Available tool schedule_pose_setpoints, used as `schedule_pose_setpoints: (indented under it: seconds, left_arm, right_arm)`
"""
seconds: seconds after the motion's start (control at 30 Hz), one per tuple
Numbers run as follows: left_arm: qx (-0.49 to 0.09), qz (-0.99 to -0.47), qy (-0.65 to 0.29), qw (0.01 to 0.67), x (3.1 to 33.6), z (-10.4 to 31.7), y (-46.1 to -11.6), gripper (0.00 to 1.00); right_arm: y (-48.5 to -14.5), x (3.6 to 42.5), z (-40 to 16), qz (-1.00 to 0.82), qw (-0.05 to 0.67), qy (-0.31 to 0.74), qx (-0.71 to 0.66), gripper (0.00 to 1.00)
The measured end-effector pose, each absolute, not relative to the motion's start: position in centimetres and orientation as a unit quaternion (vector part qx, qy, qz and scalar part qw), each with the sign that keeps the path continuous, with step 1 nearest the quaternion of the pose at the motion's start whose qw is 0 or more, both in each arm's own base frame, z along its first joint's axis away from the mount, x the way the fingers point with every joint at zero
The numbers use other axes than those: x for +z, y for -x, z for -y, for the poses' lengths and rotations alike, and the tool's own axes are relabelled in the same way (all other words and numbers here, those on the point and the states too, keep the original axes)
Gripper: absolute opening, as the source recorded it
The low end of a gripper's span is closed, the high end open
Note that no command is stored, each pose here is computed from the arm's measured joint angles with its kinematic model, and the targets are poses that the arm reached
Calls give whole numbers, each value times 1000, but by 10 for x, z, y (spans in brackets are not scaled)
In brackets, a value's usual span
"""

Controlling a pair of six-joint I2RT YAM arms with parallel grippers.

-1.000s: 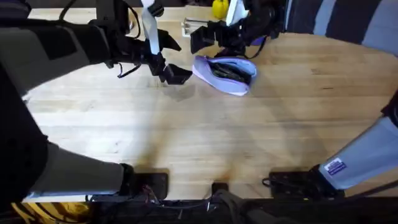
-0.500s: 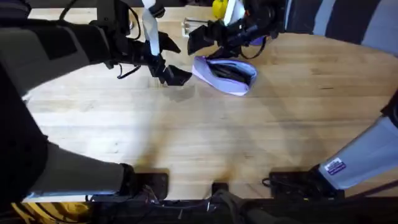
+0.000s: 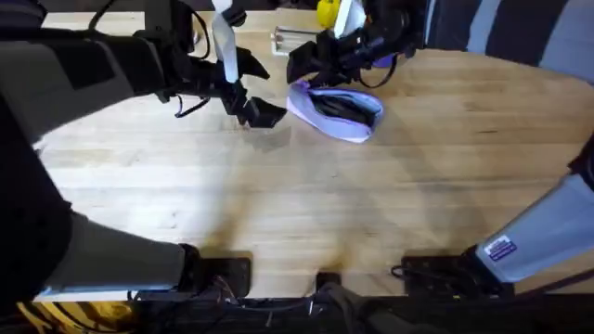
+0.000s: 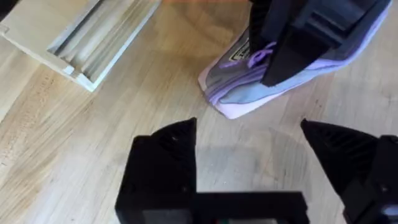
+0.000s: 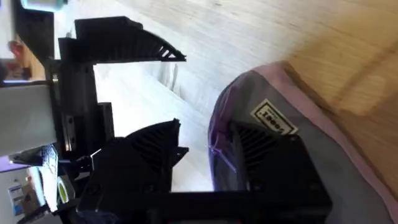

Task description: Unzip the bag, pick up the pens from the table one at a time and place them inside, then zip the bag closed.

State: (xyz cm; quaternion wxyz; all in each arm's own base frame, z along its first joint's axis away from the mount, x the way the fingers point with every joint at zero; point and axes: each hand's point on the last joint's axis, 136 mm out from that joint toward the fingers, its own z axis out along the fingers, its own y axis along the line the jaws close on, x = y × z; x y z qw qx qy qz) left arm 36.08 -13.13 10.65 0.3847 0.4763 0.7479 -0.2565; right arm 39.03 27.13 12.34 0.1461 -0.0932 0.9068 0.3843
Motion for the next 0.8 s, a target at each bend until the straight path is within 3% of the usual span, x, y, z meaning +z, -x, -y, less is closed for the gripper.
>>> schedule_pose_setpoints:
  seconds: [0.33,0.53,0.8]
  left_arm:
    - [-257,-748,-476,385,107,131,-361,991]
    - [-257,-748,-476,385,107,131,-361,991]
    - [-257,-748,-476,385,107,131,-361,993]
  right_arm:
    - [-389,120,-268,-911,142,91,376,258]
    - [-387,115,-264,-917,139,91,362,51]
    - [-389,116,-264,-915,149,107,359,34]
